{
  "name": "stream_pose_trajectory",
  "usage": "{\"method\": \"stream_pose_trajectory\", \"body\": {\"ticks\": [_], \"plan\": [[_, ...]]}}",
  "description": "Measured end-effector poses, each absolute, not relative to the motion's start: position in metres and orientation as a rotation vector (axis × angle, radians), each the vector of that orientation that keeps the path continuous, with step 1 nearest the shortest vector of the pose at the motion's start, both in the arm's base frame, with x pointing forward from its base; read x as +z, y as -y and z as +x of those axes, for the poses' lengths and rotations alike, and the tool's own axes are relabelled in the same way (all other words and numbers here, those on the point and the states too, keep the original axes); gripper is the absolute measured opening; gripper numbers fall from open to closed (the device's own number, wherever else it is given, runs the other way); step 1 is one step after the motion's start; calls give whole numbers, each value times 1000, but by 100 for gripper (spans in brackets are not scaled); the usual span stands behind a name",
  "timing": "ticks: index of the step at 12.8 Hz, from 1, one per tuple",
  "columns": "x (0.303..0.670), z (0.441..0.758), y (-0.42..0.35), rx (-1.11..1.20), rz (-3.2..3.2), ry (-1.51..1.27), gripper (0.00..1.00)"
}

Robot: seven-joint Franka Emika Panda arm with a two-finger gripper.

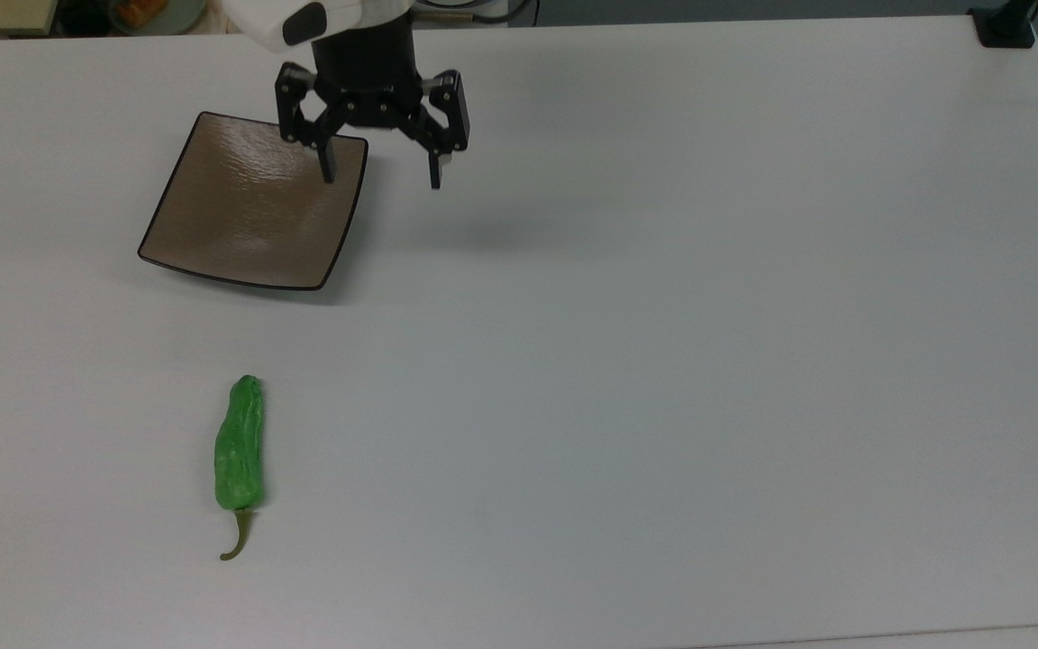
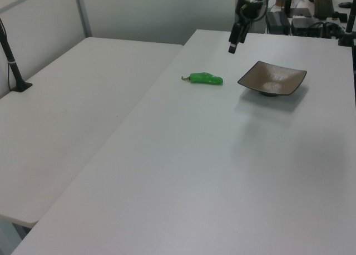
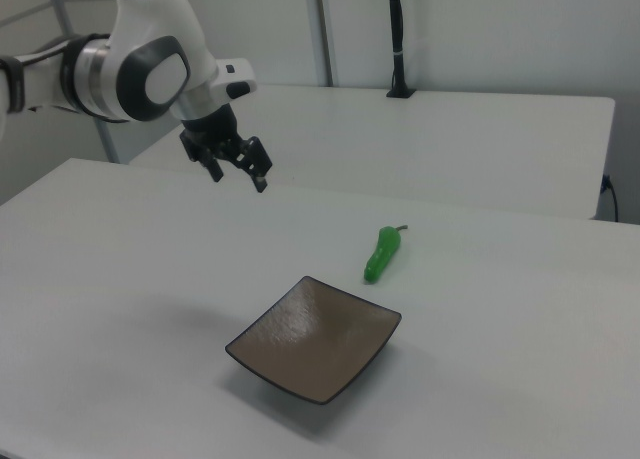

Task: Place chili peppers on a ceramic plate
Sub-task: 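Move the open gripper over the plate toward the green chili pepper, then lower the gripper around the middle of the green chili pepper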

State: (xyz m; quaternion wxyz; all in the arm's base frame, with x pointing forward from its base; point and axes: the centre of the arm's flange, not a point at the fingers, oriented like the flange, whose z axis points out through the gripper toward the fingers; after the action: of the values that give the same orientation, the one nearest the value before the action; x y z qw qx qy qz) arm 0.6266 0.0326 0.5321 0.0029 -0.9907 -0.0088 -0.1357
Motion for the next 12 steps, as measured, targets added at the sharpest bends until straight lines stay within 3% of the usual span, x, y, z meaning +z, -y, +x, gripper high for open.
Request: {"method": "stream_pose_trajectory", "body": {"ticks": [6,12], "plan": [[491,667,28,-694,-3110,-98,100],[423,696,64,-824,-3102,-163,100]]}}
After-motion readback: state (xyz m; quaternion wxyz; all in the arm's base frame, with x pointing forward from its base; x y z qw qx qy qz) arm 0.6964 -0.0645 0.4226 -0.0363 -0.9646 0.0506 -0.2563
